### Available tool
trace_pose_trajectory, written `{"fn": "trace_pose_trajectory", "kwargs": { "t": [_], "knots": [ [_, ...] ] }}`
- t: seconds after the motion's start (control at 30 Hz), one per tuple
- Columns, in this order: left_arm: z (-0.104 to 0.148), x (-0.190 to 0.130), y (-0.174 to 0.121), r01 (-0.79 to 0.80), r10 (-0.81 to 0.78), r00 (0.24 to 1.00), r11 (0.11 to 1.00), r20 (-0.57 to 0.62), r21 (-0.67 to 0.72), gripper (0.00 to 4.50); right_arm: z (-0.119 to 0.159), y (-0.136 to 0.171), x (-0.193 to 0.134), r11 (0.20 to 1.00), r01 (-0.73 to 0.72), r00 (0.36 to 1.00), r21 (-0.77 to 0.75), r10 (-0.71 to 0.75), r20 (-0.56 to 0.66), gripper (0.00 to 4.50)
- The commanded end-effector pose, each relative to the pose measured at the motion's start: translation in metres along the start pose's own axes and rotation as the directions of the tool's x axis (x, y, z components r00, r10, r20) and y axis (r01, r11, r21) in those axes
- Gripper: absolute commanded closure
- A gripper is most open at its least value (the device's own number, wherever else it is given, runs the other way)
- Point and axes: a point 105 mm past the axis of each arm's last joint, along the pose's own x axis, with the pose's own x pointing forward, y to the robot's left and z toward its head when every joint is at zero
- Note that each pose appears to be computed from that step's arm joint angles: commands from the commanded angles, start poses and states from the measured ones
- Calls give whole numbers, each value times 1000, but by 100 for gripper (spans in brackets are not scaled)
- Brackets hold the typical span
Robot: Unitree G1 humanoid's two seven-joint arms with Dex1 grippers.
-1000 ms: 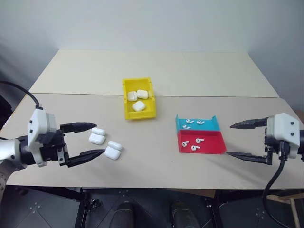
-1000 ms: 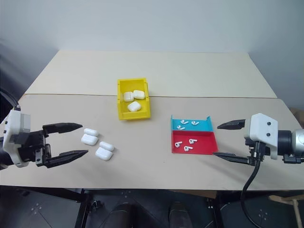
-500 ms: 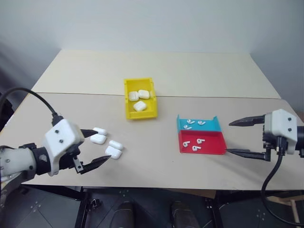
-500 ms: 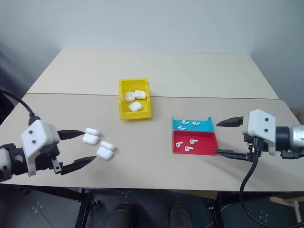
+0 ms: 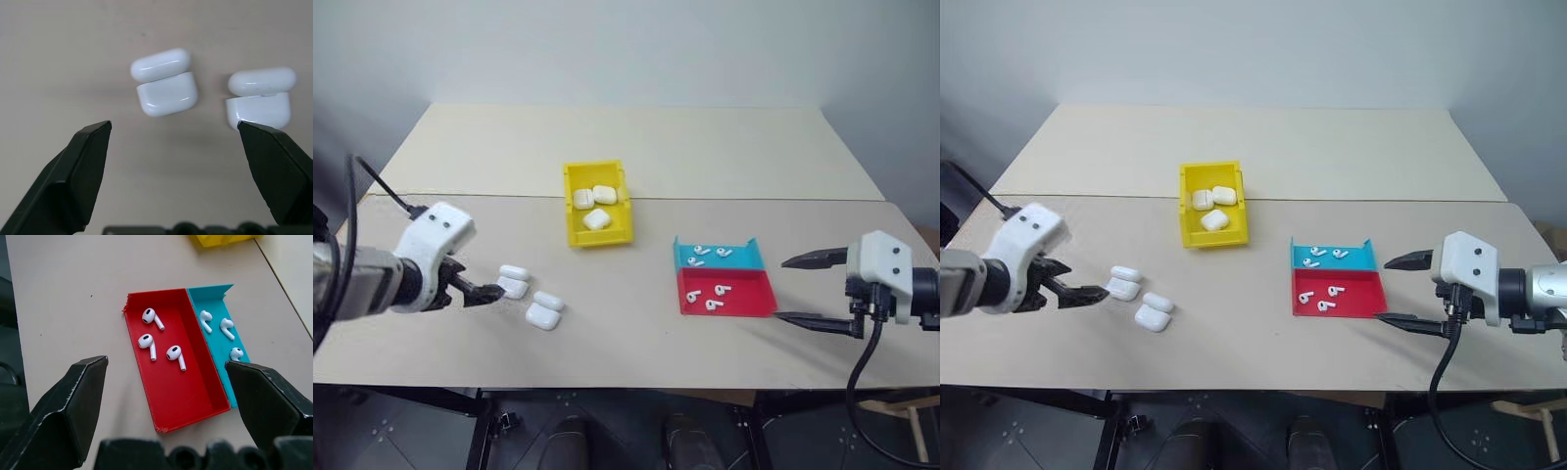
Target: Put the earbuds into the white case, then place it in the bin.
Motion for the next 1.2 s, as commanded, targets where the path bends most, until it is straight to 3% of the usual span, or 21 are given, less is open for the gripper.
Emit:
{"fn": "trace_pose_trajectory", "kwargs": {
  "t": [0.03,0.23,0.53,1.2],
  "knots": [
    [6,4,16,-33,30,998,998,-52,-60,0,6,-2,1,1000,16,1000,-14,-16,13,6],
    [21,13,25,41,-64,992,979,-110,-198,0,3,-3,1,1000,23,1000,6,-24,7,6],
    [30,28,21,75,-129,975,957,-182,-280,0,-2,0,1,999,27,1000,31,-27,-6,6],
    [19,60,1,84,-163,943,960,-290,-268,0,-1,-1,2,995,63,998,84,-62,-5,6]
  ]
}}
